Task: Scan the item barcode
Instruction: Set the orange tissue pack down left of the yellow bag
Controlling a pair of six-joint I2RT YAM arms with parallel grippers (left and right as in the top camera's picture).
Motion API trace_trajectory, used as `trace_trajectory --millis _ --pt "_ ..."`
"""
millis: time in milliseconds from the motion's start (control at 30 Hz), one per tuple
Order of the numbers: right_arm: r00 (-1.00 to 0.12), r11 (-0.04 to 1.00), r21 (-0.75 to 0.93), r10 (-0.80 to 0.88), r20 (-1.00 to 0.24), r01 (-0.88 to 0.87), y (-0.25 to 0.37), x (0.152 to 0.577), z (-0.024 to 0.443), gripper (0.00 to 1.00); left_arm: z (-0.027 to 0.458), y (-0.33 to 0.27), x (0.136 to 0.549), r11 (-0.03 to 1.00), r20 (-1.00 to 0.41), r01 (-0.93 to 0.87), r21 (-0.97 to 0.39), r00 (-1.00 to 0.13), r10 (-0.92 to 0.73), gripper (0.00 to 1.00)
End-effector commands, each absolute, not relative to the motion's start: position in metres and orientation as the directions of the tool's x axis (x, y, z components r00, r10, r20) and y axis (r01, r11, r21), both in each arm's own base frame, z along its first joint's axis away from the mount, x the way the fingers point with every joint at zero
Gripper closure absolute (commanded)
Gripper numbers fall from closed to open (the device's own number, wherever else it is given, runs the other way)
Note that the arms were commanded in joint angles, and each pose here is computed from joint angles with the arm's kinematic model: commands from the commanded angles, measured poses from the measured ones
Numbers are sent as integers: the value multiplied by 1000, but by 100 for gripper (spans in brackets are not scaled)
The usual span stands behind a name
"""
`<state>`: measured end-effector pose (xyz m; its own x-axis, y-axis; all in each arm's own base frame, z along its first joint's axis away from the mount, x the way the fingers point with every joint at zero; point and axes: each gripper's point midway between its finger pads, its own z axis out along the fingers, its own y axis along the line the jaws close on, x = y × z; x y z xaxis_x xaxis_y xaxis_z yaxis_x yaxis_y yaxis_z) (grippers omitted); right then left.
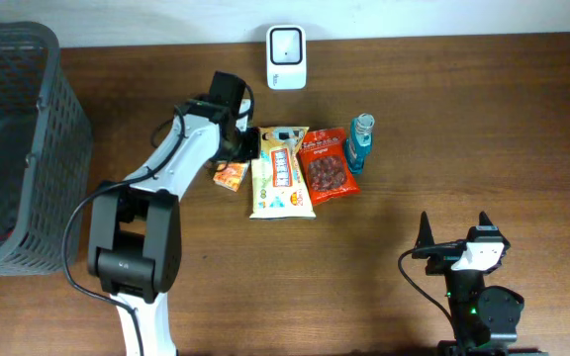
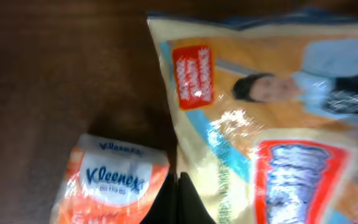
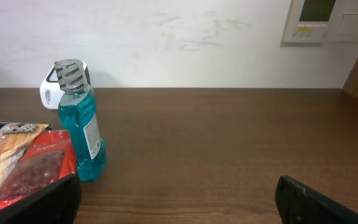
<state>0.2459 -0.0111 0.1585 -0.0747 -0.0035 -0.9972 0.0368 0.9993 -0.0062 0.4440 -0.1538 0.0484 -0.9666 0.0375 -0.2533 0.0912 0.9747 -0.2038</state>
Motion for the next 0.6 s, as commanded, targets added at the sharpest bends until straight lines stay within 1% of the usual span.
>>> trace_trajectory --millis 0,33,67,133,167,200,233,267,300,333,400,467,533,567 --pt "-80 999 -13 -10 -997 37 -11 246 155 1 185 -141 500 963 -539 116 -243 -842 -34 100" --pt "-80 999 -13 -10 -997 37 -11 246 155 2 227 -128 510 966 -614 104 -237 -787 -66 88" --pt "-80 999 -13 -10 -997 37 -11 246 155 2 292 -97 519 974 -717 60 -219 -687 -119 60" --pt "-80 999 -13 -10 -997 37 -11 246 155 2 354 -46 521 981 -810 -39 -190 -558 -179 19" --pt "-80 999 -13 -10 -997 37 -11 246 155 2 382 -5 516 977 -849 -139 -164 -484 -212 10" --pt "-80 999 -13 -10 -997 37 -11 246 155 2 401 44 504 954 -876 -270 -132 -419 -240 5" --pt "-80 999 -13 -10 -997 37 -11 246 155 1 406 71 496 931 -882 -346 -112 -398 -254 4" --pt "-80 999 -13 -10 -997 37 -11 246 155 2 406 110 482 889 -882 -451 -81 -382 -275 1" --pt "-80 999 -13 -10 -997 37 -11 246 155 1 403 141 469 846 -877 -531 -53 -381 -294 1" --pt "-80 999 -13 -10 -997 37 -11 246 155 1 390 179 448 784 -853 -620 -12 -403 -332 1" --pt "-80 999 -13 -10 -997 37 -11 246 155 2 366 223 419 695 -801 -719 -11 -410 -437 1" --pt "-80 999 -13 -10 -997 37 -11 246 155 2 333 265 379 486 -708 -869 -93 -286 -646 1" --pt "-80 999 -13 -10 -997 37 -11 246 155 2 305 288 352 303 -626 -944 -128 -161 -763 1" --pt "-80 999 -13 -10 -997 37 -11 246 155 1 292 297 342 244 -594 -963 -117 -129 -794 1"
